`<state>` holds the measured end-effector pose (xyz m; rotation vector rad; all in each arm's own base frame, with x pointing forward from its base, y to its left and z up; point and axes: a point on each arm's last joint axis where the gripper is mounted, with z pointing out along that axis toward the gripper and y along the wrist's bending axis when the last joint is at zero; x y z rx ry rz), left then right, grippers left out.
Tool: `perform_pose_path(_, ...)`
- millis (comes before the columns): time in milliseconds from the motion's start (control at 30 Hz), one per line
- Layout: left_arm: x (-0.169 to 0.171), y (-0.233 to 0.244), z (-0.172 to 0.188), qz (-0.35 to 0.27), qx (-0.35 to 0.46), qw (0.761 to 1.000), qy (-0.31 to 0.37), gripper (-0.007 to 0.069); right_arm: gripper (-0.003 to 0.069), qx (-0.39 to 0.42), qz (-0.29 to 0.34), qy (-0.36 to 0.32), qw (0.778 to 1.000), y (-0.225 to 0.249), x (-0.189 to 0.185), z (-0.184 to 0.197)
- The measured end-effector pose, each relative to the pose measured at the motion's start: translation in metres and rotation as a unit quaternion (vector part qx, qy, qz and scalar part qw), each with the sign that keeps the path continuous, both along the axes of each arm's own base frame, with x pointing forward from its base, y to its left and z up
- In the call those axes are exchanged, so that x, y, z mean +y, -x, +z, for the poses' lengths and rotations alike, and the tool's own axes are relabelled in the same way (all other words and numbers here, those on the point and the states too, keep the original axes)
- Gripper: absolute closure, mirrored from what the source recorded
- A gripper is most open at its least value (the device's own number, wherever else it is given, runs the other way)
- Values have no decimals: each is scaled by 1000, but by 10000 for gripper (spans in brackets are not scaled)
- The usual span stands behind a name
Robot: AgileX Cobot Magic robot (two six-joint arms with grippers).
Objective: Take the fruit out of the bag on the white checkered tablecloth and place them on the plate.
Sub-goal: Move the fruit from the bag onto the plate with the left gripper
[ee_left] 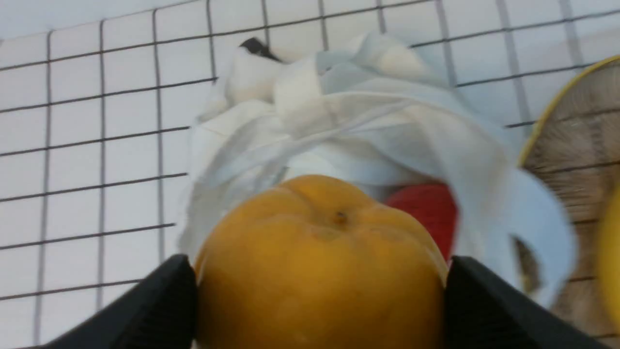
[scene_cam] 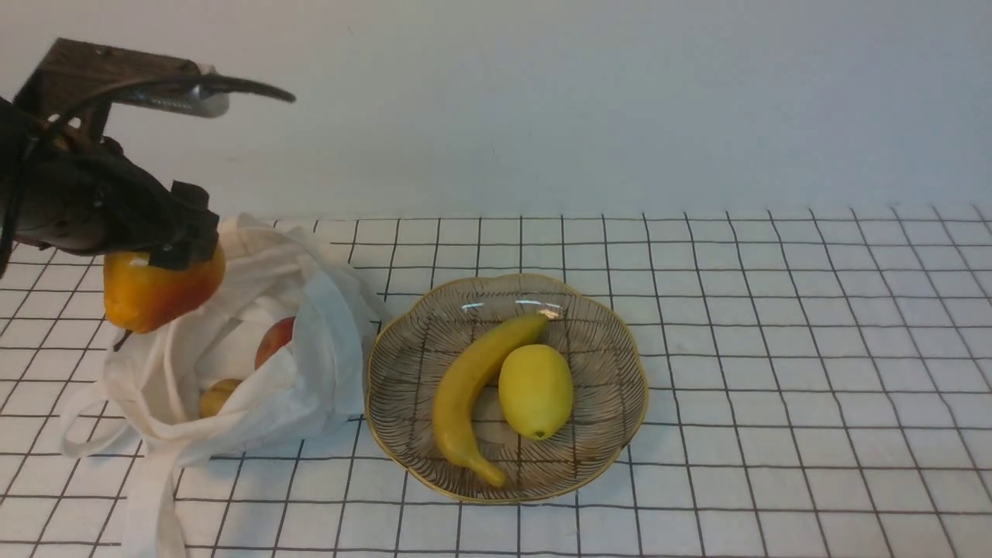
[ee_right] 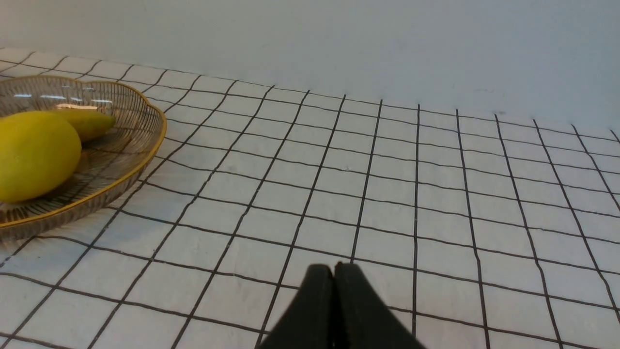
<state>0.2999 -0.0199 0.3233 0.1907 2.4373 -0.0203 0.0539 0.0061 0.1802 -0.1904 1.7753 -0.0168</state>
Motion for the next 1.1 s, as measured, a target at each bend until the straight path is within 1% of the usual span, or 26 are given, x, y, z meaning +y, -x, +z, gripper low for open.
perform_pose_path(67,-8,8,10,-10,-11,1000,26,34,673,0,0,0,1000,0,0,0)
perform_pose_path(133,-24,16,19,-40,-26,997,59,34,673,0,0,0,1000,0,0,0)
perform_pose_path(167,-38,20,23,-66,-33,994,79,34,673,0,0,0,1000,0,0,0)
perform_pose_path(200,-40,20,24,-71,-34,994,80,34,673,0,0,0,1000,0,0,0)
perform_pose_path(300,-66,19,23,-114,-45,986,110,34,673,0,0,1,1000,0,0,0)
perform_pose_path(400,-88,8,8,-143,-46,982,115,34,673,0,0,1,1000,0,0,0)
perform_pose_path(467,-102,-7,-12,-158,-38,981,104,34,673,0,0,1,1000,0,0,0)
perform_pose_path(533,-109,-14,-24,-160,-32,981,100,34,673,0,0,1,1000,0,0,0)
perform_pose_path(667,-120,-39,-73,-151,2,985,89,34,673,0,0,1,1000,0,0,0)
perform_pose_path(833,-124,-56,-109,-136,18,987,79,34,673,0,0,1,1000,0,0,0)
perform_pose_path(933,-124,-58,-114,-134,20,988,78,31,673,0,0,1,1000,0,0,0)
perform_pose_path(967,-124,-59,-115,-133,17,988,78,2,673,0,0,1,1000,0,0,0)
perform_pose_path(1000,-124,-59,-115,-133,17,988,78,-3,673,0,0,1,1000,0,0,0)
perform_pose_path(1033,-124,-59,-115,-132,16,988,78,-29,673,0,0,1,1000,0,0,0)
perform_pose_path(1100,-124,-60,-115,-132,15,988,78,-53,673,0,0,1,1000,0,0,0)
